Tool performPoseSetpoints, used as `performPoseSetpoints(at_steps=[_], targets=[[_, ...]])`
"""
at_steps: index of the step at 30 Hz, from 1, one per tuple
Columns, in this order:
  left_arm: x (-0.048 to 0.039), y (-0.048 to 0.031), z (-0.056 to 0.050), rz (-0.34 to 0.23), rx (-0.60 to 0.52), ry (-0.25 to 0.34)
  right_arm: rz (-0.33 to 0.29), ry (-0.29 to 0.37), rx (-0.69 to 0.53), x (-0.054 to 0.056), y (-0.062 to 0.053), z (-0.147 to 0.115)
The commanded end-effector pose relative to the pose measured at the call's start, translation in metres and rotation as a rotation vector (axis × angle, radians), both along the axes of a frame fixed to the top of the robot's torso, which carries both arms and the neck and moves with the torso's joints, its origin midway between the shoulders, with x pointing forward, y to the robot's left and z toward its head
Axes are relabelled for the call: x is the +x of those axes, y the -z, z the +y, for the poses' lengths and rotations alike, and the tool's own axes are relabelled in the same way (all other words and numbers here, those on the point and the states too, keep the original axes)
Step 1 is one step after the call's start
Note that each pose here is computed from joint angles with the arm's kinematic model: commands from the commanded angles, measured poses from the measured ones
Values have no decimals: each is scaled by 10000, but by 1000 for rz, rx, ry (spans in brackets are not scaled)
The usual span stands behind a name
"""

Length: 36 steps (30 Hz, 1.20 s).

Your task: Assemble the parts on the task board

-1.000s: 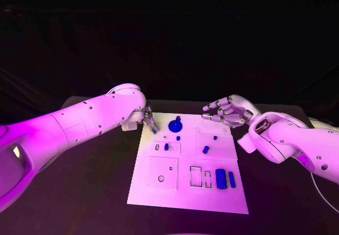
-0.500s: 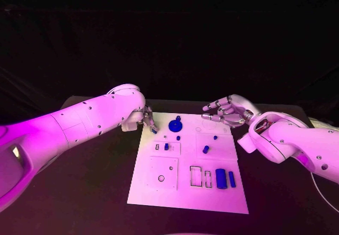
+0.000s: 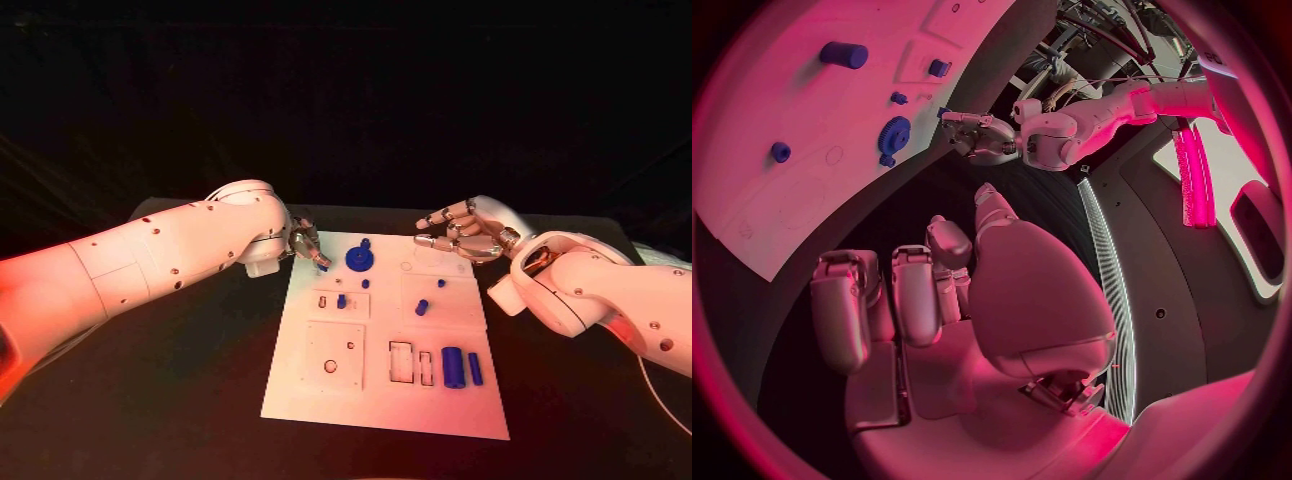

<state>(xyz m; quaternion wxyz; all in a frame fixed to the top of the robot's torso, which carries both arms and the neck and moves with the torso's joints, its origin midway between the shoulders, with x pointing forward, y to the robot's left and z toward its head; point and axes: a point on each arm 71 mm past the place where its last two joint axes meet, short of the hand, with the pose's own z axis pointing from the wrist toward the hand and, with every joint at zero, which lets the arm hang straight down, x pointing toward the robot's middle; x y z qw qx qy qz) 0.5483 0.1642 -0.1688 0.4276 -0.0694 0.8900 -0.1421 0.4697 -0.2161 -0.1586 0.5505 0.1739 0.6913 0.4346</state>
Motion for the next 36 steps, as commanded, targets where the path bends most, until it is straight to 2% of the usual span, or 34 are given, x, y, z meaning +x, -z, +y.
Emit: performPoseSetpoints(at_steps=[1,5,11,18,23,28,36], targets=[[-42,-58,-10,-83,-94,-19,-1,-13,-7,-8,5,13],[-141,-30,32,-101,-116,-25,-4,-12,-6,-7,4,10],[-348,80,99,-107,-145,-44,-4,-7,-5,-6,8,-3],[-486,185,129,-95,-155,-64,-5,-7,-4,-8,13,-5],[-548,266,133,-64,-151,-57,-8,-8,-3,-10,12,-4],[-593,315,136,-30,-153,-50,-9,-7,-3,-11,13,-5],[-606,368,137,9,-131,-45,-10,-9,-2,-13,14,-1]])
